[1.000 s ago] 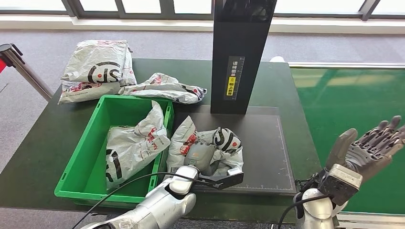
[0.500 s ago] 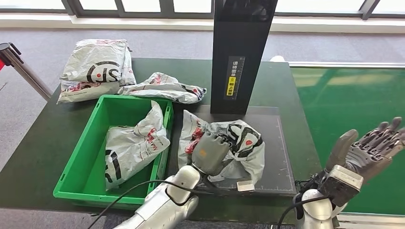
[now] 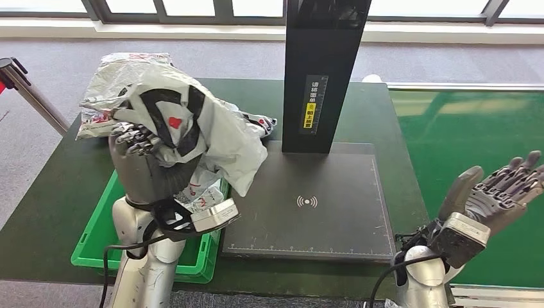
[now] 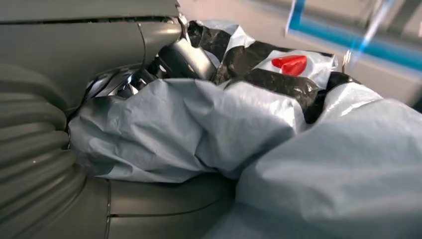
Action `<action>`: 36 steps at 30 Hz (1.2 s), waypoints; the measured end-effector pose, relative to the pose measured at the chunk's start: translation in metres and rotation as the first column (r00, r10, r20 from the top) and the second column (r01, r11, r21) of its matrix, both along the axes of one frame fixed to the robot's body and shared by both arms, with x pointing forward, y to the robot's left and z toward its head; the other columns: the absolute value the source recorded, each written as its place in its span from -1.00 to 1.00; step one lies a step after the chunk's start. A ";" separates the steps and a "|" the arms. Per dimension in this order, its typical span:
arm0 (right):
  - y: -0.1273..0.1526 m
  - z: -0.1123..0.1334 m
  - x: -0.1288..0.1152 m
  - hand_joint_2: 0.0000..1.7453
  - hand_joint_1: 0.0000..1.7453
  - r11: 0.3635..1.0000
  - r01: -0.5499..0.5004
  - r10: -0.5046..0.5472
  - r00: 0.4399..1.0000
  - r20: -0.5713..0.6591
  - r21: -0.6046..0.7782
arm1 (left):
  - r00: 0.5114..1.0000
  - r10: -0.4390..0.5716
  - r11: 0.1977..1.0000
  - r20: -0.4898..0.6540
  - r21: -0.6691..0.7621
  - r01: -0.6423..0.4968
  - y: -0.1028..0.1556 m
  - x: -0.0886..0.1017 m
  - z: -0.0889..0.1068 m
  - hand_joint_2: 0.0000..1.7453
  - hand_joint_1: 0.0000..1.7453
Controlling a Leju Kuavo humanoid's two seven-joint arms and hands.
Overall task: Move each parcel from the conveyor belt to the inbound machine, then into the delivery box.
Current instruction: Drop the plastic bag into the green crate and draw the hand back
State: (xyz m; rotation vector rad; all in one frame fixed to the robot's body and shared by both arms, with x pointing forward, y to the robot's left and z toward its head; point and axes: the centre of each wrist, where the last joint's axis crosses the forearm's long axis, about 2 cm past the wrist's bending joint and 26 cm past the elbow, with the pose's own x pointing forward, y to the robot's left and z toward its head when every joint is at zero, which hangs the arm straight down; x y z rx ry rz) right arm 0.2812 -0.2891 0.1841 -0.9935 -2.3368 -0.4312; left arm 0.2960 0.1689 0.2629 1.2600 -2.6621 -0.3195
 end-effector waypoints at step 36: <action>-0.011 0.001 -0.029 1.00 -1.00 1.000 0.017 -0.017 1.000 0.022 -0.019 | 0.685 0.320 0.924 -0.654 0.054 -0.379 0.054 0.012 -0.138 1.00 1.00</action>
